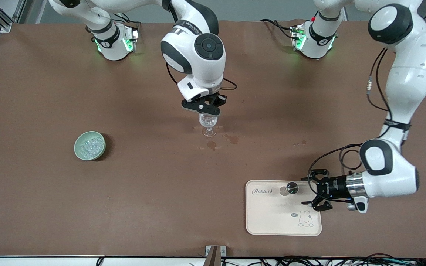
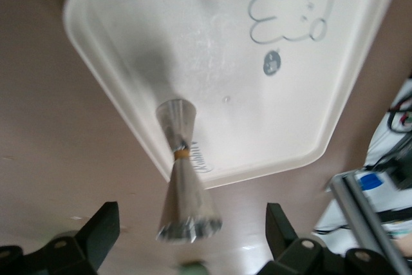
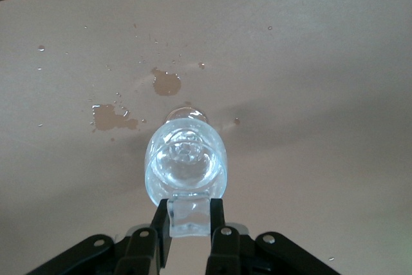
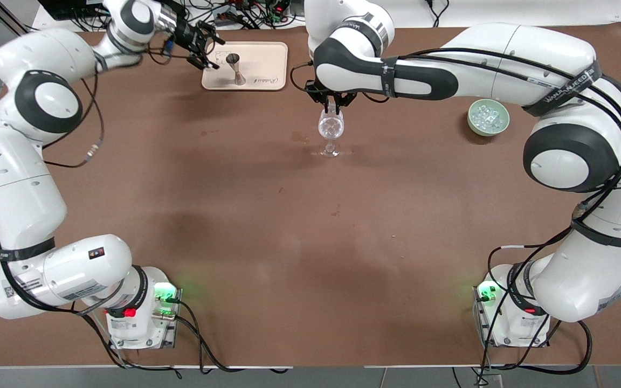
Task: Pour wine and add ice with both arms
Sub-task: 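Open the right gripper over the glass while the left gripper releases the jigger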
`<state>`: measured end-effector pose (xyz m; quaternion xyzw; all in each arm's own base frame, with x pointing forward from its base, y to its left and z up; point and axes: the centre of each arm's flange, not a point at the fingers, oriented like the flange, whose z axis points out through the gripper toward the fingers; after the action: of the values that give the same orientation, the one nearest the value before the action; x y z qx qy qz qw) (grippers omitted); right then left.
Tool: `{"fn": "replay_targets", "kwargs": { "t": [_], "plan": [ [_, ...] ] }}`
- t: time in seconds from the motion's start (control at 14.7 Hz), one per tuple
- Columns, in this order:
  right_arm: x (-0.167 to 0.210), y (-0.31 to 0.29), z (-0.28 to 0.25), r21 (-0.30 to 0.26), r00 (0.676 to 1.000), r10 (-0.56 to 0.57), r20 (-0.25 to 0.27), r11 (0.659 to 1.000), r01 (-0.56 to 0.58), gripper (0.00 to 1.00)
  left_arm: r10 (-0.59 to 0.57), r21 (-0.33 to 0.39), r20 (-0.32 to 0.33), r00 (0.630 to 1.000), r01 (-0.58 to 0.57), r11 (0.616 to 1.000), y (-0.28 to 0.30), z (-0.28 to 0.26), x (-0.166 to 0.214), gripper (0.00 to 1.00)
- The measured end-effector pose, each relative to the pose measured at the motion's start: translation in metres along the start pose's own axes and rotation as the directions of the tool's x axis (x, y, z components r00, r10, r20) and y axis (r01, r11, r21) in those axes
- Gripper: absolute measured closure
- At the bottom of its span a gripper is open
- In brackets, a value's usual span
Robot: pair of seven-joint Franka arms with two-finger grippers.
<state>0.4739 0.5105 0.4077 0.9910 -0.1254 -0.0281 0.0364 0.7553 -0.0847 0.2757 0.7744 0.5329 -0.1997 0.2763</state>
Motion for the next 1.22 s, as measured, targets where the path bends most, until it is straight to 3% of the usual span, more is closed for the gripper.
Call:
{"fn": "replay_targets", "kwargs": {
  "t": [0.14, 0.27, 0.41, 0.61, 0.75, 1.02, 1.22],
  "plan": [
    [0.002, 0.0, 0.005, -0.006, 1.0, 0.001, 0.002, 1.0, -0.001, 0.73, 0.209, 0.111, -0.117, 0.971, -0.196, 0.974, 0.006, -0.042, -0.044, 0.0],
    [0.002, 0.0, 0.006, -0.008, 1.0, 0.002, 0.002, 1.0, -0.002, 0.73, 0.42, 0.235, -0.192, 0.887, -0.374, 0.897, 0.005, -0.088, -0.084, 0.0],
    [0.002, 0.0, 0.006, -0.009, 1.0, 0.002, 0.001, 1.0, -0.002, 0.73, 0.6, 0.357, -0.207, 0.772, -0.512, 0.781, -0.001, -0.132, -0.12, 0.0],
    [0.003, -0.001, 0.011, -0.017, 1.0, 0.001, 0.001, 1.0, -0.001, 0.73, 0.783, 0.518, -0.187, 0.593, -0.618, 0.591, -0.014, -0.191, -0.16, 0.0],
    [0.004, -0.002, 0.015, -0.021, 1.0, 0.001, 0.004, 1.0, -0.001, 0.73, 0.843, 0.579, -0.15, 0.517, -0.645, 0.499, -0.023, -0.214, -0.185, 0.0],
    [0.004, -0.002, 0.017, -0.023, 1.0, 0.0, 0.005, 1.0, 0.0, 0.73, 0.896, 0.637, -0.08, 0.437, -0.669, 0.383, -0.038, -0.234, -0.217, 0.0],
    [0.004, -0.002, 0.017, -0.023, 1.0, 0.0, 0.005, 1.0, 0.0, 0.7, 0.902, 0.65, -0.06, 0.428, -0.669, 0.361, -0.053, -0.243, -0.228, 0.0]
  ]
}}
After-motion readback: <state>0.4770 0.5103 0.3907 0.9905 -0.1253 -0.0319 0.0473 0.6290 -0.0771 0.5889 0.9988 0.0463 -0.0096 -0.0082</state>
